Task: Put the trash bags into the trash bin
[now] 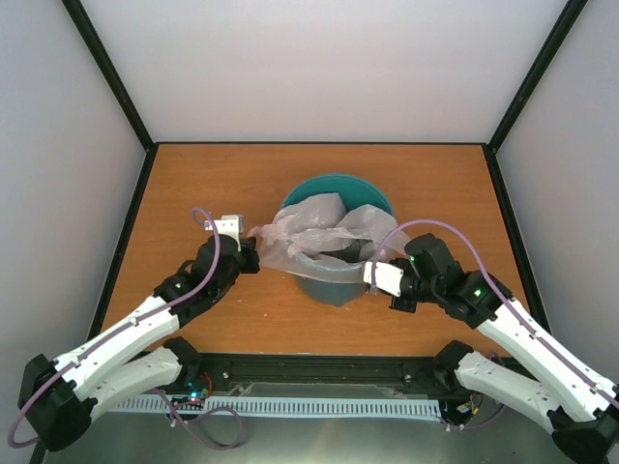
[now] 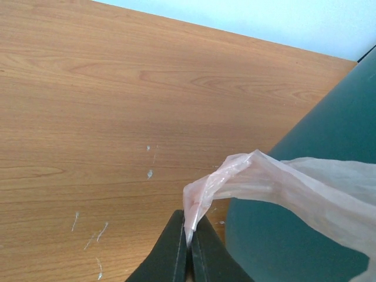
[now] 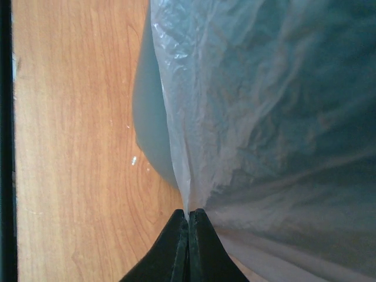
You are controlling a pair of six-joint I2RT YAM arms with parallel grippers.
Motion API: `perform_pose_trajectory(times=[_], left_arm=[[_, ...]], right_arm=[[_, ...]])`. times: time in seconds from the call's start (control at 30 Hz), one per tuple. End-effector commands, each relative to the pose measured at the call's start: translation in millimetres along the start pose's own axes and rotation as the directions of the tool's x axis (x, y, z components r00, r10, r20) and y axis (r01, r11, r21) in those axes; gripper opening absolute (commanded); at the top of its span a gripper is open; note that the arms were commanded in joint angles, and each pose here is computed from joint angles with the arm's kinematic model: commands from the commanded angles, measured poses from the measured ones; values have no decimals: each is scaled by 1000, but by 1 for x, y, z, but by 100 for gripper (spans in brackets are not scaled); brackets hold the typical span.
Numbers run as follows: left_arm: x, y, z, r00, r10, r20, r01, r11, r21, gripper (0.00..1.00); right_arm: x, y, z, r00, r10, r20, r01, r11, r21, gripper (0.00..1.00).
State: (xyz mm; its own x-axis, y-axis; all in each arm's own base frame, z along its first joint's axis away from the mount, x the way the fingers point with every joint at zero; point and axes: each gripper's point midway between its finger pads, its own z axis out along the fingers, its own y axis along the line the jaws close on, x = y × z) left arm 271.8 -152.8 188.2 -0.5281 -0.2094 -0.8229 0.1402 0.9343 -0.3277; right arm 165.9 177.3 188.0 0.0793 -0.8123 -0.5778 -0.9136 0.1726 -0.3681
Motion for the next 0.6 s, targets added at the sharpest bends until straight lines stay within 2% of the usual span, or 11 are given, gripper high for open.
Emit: perform_pose_trajectory(times=[0.0, 0.03, 0.07, 0.1, 0.17, 0.23, 0.3, 0.43, 0.57], left_arm=[[-34, -6, -16, 995, -12, 97, 10, 1000, 14, 2], [-38, -7, -21, 993, -10, 115, 7, 1000, 28, 4], [-42, -8, -26, 991, -12, 132, 7, 999, 41, 11], [-46, -8, -32, 989, -19, 148, 11, 999, 51, 15], [-51, -9, -42, 985, -31, 171, 20, 997, 69, 33], [-55, -9, -51, 982, -37, 186, 21, 996, 85, 47], [-59, -10, -59, 980, -33, 197, 13, 995, 100, 55], [-69, -21, -75, 974, -10, 226, -29, 985, 168, 63], [-75, -32, -86, 966, 32, 255, -90, 972, 219, 67]], right_arm=[[-24, 7, -23, 995, 9, 102, -6, 999, -35, 4], [-30, 10, -30, 991, 9, 130, -2, 999, -52, 8], [-36, 13, -38, 987, 8, 159, 3, 998, -65, 14], [-41, 16, -46, 983, 9, 185, 6, 997, -78, 23], [-50, 23, -59, 974, 11, 226, 16, 993, -117, 39], [-59, 29, -72, 967, 19, 254, 22, 987, -157, 48], [-70, 34, -87, 958, 29, 284, 29, 980, -198, 52], [-97, 30, -123, 929, 46, 367, 32, 978, -205, 52], [-110, -18, -125, 934, 90, 346, -83, 996, -34, 52]])
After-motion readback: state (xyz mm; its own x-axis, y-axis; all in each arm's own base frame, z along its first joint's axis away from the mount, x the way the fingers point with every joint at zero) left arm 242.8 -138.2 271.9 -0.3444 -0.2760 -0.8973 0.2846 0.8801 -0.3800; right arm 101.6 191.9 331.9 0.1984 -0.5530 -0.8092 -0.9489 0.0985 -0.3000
